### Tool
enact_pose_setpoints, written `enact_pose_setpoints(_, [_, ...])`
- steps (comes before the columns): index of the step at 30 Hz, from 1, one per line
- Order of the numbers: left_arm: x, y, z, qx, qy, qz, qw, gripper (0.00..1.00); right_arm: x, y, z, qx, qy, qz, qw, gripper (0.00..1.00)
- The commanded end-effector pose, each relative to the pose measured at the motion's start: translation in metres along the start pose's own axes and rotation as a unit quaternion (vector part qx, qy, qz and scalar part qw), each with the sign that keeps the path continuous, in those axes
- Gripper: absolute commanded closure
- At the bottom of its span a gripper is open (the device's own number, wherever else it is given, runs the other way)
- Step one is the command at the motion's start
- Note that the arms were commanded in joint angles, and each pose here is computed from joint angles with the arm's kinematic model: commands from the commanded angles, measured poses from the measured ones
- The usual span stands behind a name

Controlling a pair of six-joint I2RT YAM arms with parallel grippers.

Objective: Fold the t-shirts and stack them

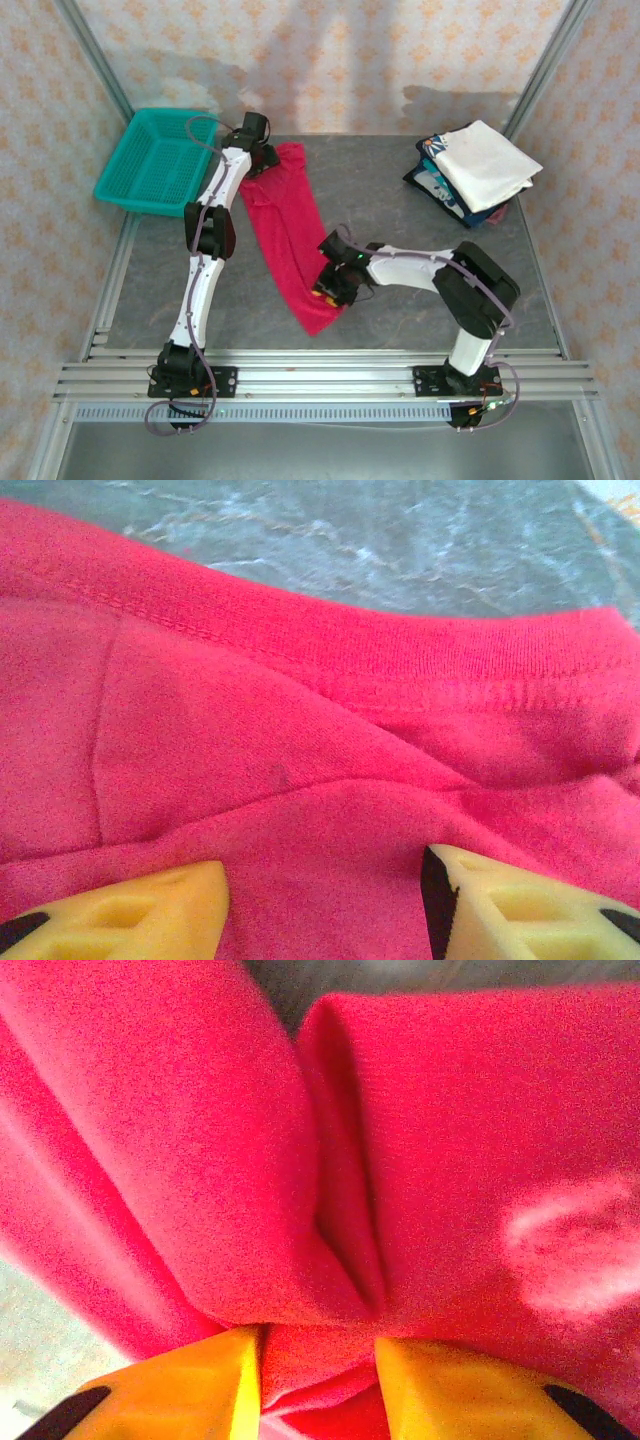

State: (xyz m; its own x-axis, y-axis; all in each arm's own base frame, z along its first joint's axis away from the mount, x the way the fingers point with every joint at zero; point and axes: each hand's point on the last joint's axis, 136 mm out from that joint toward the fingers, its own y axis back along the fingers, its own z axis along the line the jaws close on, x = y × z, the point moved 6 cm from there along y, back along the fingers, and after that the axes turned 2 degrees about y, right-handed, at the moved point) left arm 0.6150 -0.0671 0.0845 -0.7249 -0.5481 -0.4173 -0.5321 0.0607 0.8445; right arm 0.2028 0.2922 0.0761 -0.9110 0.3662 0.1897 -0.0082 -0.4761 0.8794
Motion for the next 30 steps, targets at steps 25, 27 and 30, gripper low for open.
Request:
enact_pose_setpoints(25, [0.033, 0.299, -0.035, 0.122, -0.080, -0.020, 0.989, 0.19, 0.058, 0.152, -0.013, -0.025, 0.163, -0.118, 0.979, 0.34])
enact_pose_setpoints(27, [0.064, 0.324, -0.014, 0.108, -0.087, -0.007, 0.990, 0.19, 0.050, 0.149, -0.020, -0.019, 0.196, -0.119, 0.973, 0.34])
enact_pose_setpoints(30, [0.127, 0.346, 0.019, 0.092, -0.098, 0.025, 0.991, 0.19, 0.049, 0.144, -0.021, -0.035, 0.256, -0.098, 0.961, 0.34])
